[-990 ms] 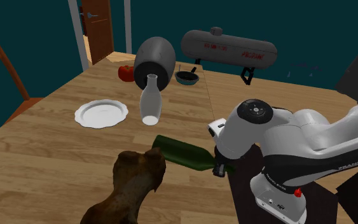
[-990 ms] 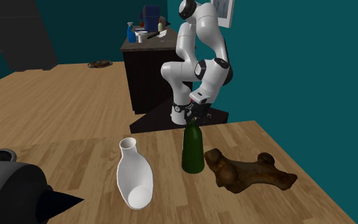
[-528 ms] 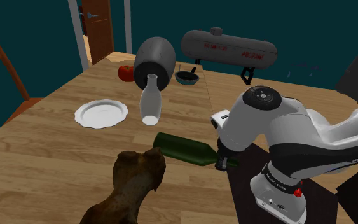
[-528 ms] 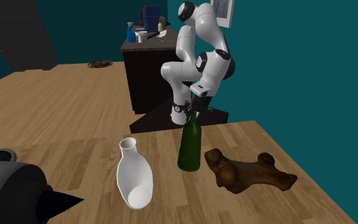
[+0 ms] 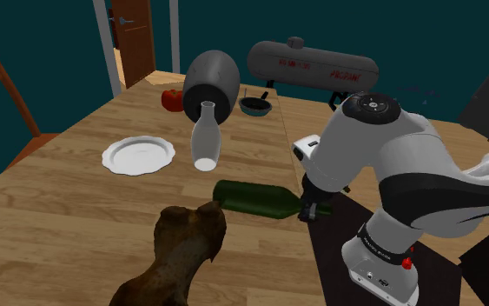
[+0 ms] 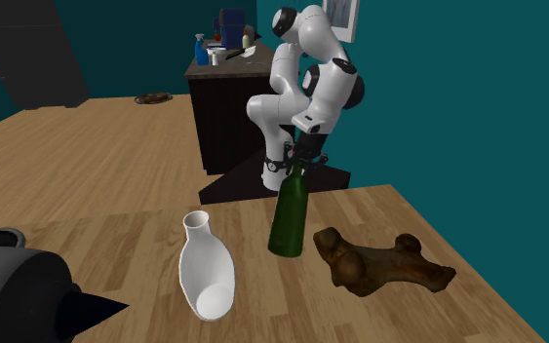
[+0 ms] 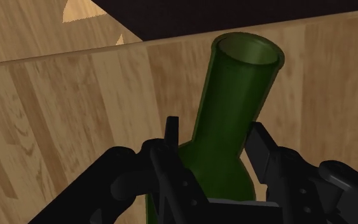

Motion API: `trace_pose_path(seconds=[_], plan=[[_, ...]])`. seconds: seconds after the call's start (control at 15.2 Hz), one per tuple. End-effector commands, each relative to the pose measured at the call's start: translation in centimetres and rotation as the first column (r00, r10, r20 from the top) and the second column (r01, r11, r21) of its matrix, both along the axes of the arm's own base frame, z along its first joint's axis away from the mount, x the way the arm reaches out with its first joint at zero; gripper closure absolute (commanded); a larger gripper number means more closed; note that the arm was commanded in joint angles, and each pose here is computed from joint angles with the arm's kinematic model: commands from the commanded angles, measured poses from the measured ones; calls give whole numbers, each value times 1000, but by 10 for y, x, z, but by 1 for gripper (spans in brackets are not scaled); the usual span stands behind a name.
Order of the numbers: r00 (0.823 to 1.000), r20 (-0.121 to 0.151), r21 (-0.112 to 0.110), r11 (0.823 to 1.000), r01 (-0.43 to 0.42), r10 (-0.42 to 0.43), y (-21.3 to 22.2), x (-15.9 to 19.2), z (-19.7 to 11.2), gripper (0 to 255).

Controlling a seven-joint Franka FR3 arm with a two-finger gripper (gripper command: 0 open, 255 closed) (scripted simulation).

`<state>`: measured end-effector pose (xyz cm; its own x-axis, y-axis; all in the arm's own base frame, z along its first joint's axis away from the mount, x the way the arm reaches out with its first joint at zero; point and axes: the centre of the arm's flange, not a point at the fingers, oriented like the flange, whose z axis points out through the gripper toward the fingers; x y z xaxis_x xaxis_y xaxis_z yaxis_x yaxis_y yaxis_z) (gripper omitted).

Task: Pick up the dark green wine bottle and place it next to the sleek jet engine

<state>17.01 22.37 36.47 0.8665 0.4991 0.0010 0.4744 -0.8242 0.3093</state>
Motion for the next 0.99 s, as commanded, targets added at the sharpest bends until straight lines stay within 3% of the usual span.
trace_pose_path(seconds=[0.0,0.92], plan=[[1000,0,0,1000,0,0,-1,0,11,255],[1000,0,0,1000,0,0,-1,0,85,255]])
